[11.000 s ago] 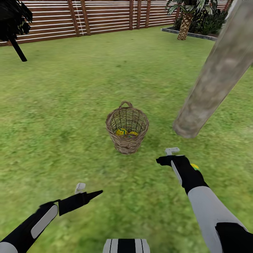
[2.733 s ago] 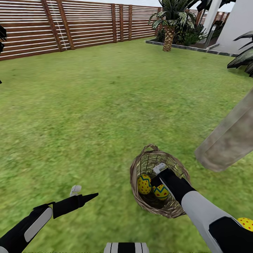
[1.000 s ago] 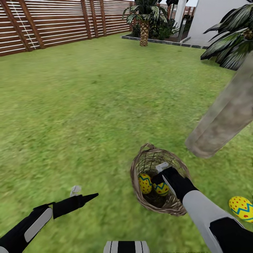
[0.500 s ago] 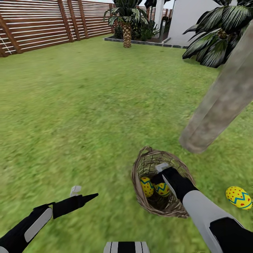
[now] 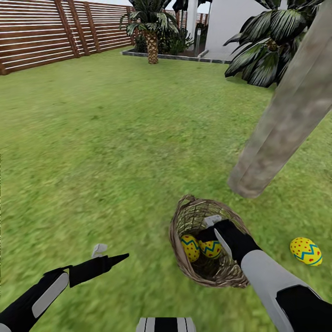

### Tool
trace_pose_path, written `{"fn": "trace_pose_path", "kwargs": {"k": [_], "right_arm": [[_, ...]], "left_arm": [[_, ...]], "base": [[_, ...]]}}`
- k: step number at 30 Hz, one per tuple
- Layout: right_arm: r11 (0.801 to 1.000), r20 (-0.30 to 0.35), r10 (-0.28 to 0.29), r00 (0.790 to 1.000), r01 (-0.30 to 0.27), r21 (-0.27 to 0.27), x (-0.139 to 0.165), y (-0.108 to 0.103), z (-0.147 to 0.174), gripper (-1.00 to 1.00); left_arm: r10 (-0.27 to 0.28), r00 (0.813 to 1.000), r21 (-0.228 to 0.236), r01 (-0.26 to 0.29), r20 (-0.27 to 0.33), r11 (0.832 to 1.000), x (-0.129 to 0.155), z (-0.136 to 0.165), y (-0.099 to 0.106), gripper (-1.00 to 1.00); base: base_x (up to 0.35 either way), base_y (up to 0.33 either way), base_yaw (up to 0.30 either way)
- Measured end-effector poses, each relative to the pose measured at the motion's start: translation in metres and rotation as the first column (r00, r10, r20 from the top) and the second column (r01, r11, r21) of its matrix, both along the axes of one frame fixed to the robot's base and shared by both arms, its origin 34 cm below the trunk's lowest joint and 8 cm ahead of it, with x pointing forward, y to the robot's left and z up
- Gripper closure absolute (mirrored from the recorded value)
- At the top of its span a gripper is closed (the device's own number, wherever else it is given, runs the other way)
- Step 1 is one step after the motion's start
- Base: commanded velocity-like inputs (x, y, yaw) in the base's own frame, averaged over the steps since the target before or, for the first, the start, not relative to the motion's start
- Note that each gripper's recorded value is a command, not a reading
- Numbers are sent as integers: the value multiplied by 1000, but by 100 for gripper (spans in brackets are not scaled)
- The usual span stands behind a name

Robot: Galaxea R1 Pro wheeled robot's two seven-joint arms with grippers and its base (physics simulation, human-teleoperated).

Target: Take the three Easter eggs out of the wicker basket on the lawn in the garden, then place them on the lawn next to a single tree (choose any tree) so that all three eggs are next to the same tree and none are left in the basket.

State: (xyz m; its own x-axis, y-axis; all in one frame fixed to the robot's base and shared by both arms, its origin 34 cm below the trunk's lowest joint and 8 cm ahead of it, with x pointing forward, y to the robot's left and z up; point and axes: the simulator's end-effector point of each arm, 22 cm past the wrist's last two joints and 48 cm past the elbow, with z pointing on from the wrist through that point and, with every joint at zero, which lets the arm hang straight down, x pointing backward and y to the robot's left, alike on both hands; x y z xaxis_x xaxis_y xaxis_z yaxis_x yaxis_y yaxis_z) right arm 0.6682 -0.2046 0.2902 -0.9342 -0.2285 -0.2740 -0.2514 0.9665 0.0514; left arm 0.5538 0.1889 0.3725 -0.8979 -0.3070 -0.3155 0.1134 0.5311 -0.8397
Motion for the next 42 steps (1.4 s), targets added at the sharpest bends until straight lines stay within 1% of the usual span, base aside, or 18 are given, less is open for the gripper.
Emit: {"fn": "trace_pose_path", "kwargs": {"k": [3,8,11,12,14,16,18,27,36,42], "right_arm": [[1000,-3,-13,1000,13,13,-1,1,0,-100],[1000,-5,-18,1000,18,19,-1,1,0,-100],[999,-25,-30,999,31,17,-8,-2,-6,-100],[999,-33,-47,998,48,21,-10,-5,-8,-100],[993,-44,-110,993,112,44,-11,-11,-9,-100],[986,-48,-153,987,156,60,-10,-15,-9,-100],[983,-50,-169,984,172,65,-10,-18,-9,-100],[978,-54,-190,980,194,72,-10,-21,-9,-100],[958,-60,-261,964,266,106,-7,-26,-8,-100],[954,-62,-274,960,280,111,-7,-28,-8,-100]], "left_arm": [[0,1000,0,0,0,1000,0,0,0,-100],[-1,1000,-1,1,-1,1000,0,0,-1,-100],[-1,1000,-1,1,-1,1000,0,0,-1,-100],[-1,1000,-1,1,-1,1000,0,0,-1,-100],[-1,1000,-1,1,-1,1000,-1,0,-1,-100],[0,1000,-1,0,-1,1000,0,0,-1,-100],[-1,1000,-1,1,-1,1000,-1,0,-1,-100],[-2,1000,1,2,0,1000,-1,0,-1,-100],[-1,1000,1,1,0,1000,0,0,0,-100],[0,1000,-1,0,2,1000,0,0,0,-100]], "base": [[0,240,-2],[0,255,0],[2,115,0],[51,157,0],[103,183,0],[101,126,0],[28,35,0],[70,49,0],[63,47,0],[43,35,0]]}}
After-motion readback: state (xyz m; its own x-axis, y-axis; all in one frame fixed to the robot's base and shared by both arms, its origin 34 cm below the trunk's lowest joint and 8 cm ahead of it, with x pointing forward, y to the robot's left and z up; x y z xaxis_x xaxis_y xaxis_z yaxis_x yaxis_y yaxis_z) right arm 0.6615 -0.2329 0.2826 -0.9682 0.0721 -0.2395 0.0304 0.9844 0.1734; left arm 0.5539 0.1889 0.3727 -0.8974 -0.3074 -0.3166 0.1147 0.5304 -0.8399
